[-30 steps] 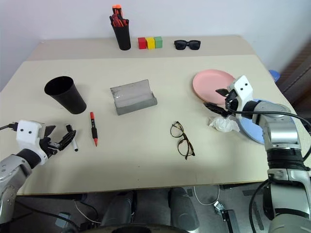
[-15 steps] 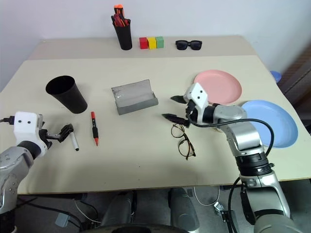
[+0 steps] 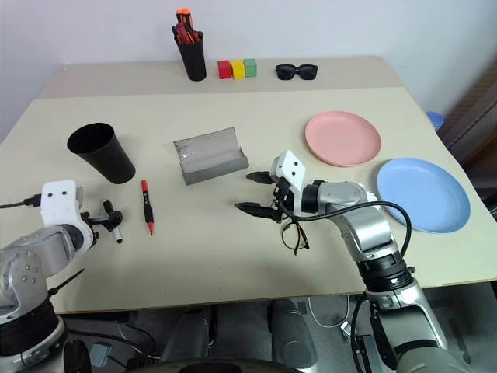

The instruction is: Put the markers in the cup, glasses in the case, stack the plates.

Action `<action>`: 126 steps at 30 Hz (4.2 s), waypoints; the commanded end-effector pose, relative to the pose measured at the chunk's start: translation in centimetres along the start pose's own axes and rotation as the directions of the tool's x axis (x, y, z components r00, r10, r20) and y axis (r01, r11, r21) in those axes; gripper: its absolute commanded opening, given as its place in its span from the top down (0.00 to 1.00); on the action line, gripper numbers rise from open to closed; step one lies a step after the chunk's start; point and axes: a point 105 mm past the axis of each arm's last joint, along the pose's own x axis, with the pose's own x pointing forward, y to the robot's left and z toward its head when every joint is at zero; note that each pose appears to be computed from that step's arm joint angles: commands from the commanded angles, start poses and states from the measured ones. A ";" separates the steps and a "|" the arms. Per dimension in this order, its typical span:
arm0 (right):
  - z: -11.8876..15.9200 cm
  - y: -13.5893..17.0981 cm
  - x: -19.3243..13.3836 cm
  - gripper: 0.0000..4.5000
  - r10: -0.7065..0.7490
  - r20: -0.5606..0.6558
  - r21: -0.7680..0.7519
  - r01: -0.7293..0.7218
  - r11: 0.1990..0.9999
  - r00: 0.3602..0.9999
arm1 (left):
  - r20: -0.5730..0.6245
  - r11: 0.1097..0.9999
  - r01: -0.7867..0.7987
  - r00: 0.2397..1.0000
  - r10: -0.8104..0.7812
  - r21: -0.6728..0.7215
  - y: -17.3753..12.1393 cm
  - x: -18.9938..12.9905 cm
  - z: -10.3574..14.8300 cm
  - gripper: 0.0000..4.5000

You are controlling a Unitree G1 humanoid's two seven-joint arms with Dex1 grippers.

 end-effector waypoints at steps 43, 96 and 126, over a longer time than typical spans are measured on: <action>9.0 1.1 5.5 0.14 -0.089 0.352 -0.027 0.106 0.994 0.932 | 0.895 0.986 -0.163 0.445 0.036 0.041 -0.1 -5.0 17.8 0.99; 8.2 -0.2 2.0 0.14 -0.072 0.278 -0.066 0.093 0.993 0.958 | 0.391 0.970 0.114 0.900 -0.192 0.215 -7.9 -1.2 8.2 0.01; 7.6 1.1 3.1 0.14 -0.047 0.272 -0.071 0.068 0.995 0.961 | 0.124 0.969 0.233 0.962 -0.242 0.084 -10.1 0.1 5.7 0.99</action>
